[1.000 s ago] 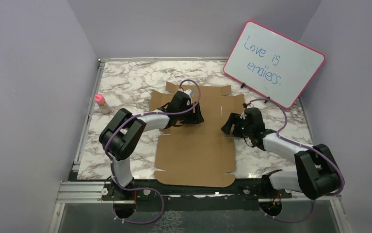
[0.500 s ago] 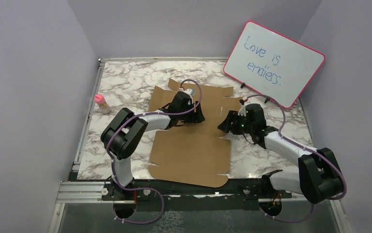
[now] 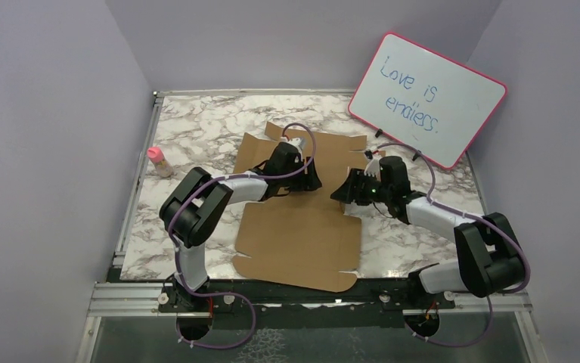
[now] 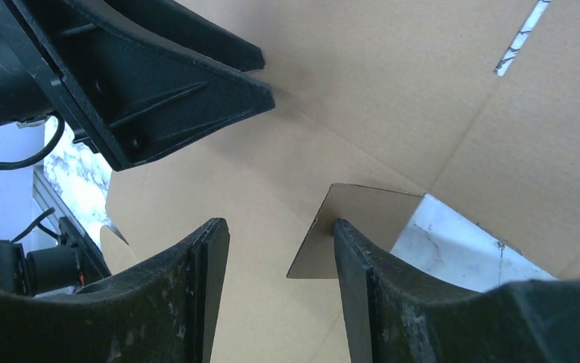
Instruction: Fold the paper box
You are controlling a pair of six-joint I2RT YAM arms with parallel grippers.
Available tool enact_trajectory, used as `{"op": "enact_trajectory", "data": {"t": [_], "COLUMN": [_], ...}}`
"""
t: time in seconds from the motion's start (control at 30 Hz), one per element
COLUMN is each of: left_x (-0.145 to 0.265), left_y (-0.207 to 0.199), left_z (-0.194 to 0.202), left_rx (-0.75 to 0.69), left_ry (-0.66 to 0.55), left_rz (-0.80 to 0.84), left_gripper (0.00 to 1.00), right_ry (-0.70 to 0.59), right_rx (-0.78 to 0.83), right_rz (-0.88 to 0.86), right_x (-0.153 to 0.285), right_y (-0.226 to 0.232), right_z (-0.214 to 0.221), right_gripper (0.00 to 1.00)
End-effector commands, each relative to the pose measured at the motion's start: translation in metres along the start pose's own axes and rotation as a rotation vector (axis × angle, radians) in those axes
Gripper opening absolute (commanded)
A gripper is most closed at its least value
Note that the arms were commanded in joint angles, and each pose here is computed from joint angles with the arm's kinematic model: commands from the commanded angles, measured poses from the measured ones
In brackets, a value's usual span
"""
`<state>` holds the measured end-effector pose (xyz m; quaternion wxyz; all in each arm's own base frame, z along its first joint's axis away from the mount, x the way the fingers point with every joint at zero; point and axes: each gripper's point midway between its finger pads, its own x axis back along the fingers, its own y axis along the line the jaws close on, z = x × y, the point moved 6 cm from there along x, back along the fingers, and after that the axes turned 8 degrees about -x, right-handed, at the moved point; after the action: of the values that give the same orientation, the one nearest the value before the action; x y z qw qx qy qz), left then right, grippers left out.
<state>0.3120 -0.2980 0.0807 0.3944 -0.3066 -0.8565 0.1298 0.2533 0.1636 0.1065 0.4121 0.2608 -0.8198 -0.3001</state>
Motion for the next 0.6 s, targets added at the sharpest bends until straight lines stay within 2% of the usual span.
{"op": "enact_trajectory", "data": {"t": [0.0,0.3,0.57], "left_x": [-0.007,0.021,0.058], "left_y": [0.002,-0.008,0.039], "left_z": [0.023,-0.031,-0.095], "left_rx": [0.034,-0.016,0.028], "left_ry": [0.102,0.034,-0.041], "left_rz": [-0.021,-0.055,-0.138], "left_gripper": [0.68,0.69,0.72], "right_ry": [0.007,-0.106,-0.197], "right_rx": [0.018,0.136,0.216], "right_rz": [-0.064,0.028,0.094], "right_x": [-0.006,0.002,-0.001], "right_y": [0.003,0.009,0.020], "right_z": [0.002,-0.029,-0.070], "right_gripper": [0.59,0.64,0.69]}}
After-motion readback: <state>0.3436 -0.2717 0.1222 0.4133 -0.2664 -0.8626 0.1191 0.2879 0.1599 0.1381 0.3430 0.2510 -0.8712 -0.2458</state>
